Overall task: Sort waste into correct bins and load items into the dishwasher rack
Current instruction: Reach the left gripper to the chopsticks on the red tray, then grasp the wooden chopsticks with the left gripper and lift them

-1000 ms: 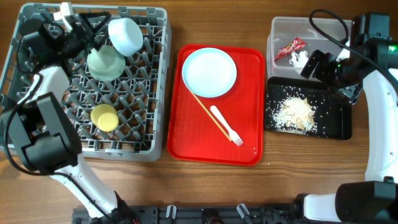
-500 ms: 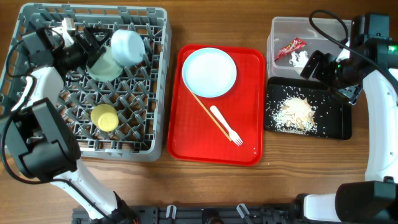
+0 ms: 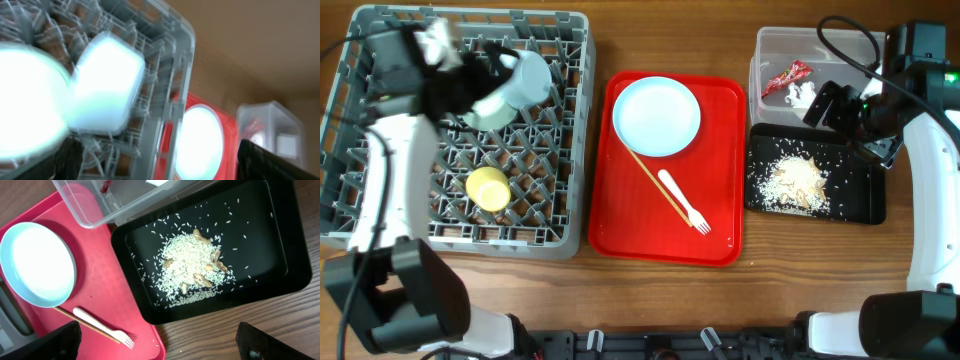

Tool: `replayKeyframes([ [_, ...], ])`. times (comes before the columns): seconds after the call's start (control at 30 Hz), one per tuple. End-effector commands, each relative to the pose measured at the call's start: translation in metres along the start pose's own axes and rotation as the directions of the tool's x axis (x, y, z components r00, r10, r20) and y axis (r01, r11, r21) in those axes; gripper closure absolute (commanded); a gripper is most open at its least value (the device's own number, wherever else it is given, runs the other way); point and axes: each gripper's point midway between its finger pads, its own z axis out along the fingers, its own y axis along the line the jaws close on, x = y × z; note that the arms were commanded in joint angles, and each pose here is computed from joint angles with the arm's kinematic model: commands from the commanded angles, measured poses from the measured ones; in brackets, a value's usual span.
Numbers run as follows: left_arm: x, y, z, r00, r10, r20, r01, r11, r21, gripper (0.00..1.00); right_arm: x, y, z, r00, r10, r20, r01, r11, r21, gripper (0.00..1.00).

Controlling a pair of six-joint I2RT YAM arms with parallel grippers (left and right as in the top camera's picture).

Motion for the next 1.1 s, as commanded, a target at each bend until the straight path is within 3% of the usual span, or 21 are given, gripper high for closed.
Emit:
replayKeyframes([
  [0.0,0.046,-0.014,0.014,0.99,0.103,-0.096,-0.119,0.977,-0.177,0.0,-0.001,-0.004,-0.003,1.0,0.001,0.016,-0.001,1.0,0.014,0.0],
  [0.07,0.082,-0.031,0.022,0.97,0.138,-0.2,-0.177,0.966,-0.188,0.0,-0.001,-0.004,-0.003,1.0,0.001,0.015,-0.001,1.0,0.014,0.0],
  [0.17,0.146,-0.083,0.028,0.911,0.184,-0.368,-0.21,0.977,-0.032,0.0,-0.001,-0.004,-0.003,1.0,-0.003,0.015,0.003,1.0,0.014,0.0],
  [0.23,0.172,-0.099,0.03,0.885,0.206,-0.417,-0.236,0.972,-0.021,0.16,-0.001,-0.004,-0.003,1.0,-0.012,0.015,0.012,1.0,0.014,0.0],
  [0.3,0.186,-0.095,0.036,0.903,0.142,-0.406,-0.22,0.964,-0.152,0.17,-0.001,-0.004,-0.003,1.0,-0.02,0.015,0.019,1.0,0.014,0.0],
  [0.37,0.198,-0.087,0.045,0.936,0.069,-0.345,-0.185,0.931,-0.315,0.12,-0.001,-0.004,-0.003,1.0,-0.023,0.014,0.023,1.0,0.014,0.0],
  [0.6,0.263,-0.08,0.085,0.936,-0.045,-0.35,-0.134,0.873,-0.47,0.15,-0.001,-0.004,-0.003,1.0,-0.024,0.014,0.024,1.0,0.015,0.0],
  [0.8,0.282,-0.053,0.113,0.929,-0.068,-0.365,-0.153,0.826,-0.543,0.21,0.0,-0.004,-0.003,1.0,-0.024,0.01,0.024,1.0,0.016,0.0],
  [1.07,0.296,-0.03,0.131,0.92,-0.076,-0.385,-0.18,0.79,-0.586,0.21,0.001,-0.004,-0.003,1.0,-0.024,0.007,0.024,1.0,0.017,0.0],
])
